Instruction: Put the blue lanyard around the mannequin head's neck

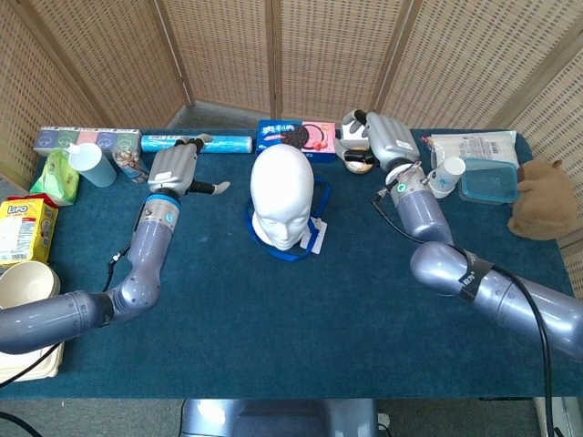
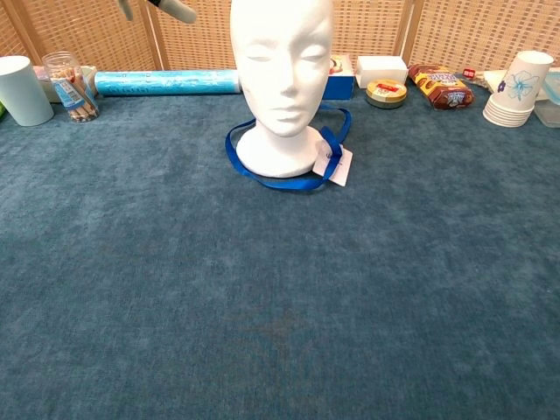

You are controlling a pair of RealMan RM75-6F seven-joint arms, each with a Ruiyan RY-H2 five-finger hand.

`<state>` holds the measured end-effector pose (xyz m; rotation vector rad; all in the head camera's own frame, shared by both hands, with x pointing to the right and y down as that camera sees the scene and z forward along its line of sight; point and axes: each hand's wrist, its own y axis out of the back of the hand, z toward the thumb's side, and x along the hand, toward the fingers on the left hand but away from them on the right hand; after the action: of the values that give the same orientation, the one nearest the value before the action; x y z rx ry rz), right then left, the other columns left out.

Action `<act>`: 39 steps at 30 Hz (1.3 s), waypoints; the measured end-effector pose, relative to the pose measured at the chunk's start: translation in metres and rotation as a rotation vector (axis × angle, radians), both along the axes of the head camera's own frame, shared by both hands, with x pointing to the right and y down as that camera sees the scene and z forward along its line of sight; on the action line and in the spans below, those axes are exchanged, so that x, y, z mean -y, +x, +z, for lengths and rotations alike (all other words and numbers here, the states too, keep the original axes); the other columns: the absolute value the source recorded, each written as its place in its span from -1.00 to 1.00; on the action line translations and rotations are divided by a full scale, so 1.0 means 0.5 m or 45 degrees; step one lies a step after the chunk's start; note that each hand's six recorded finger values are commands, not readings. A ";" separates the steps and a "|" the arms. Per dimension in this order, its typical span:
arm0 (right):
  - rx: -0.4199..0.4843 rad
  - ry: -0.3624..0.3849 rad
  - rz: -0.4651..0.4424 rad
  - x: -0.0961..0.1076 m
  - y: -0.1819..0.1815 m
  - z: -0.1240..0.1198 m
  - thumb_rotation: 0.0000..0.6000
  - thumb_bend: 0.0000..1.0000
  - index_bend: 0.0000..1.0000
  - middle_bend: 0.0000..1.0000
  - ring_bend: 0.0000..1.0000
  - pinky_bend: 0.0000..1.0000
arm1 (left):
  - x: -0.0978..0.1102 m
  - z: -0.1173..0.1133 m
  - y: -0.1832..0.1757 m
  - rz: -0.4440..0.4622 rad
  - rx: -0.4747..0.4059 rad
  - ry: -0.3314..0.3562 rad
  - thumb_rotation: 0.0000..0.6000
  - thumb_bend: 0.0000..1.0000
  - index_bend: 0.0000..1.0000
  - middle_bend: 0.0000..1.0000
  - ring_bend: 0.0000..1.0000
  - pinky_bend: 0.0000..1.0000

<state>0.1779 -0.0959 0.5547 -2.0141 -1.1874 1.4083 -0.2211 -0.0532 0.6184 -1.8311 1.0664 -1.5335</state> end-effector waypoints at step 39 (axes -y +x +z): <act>-0.046 0.272 0.002 -0.490 0.345 -0.103 -0.07 -0.12 -0.27 -0.18 -0.18 -0.15 | -0.468 -0.151 -0.484 0.021 0.034 0.076 0.32 -0.73 -0.42 -0.50 -0.63 -0.43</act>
<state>0.3505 0.1493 0.5033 -1.8342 -1.2664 1.2547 -0.4630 0.1806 0.5428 -1.7709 1.0702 -1.4965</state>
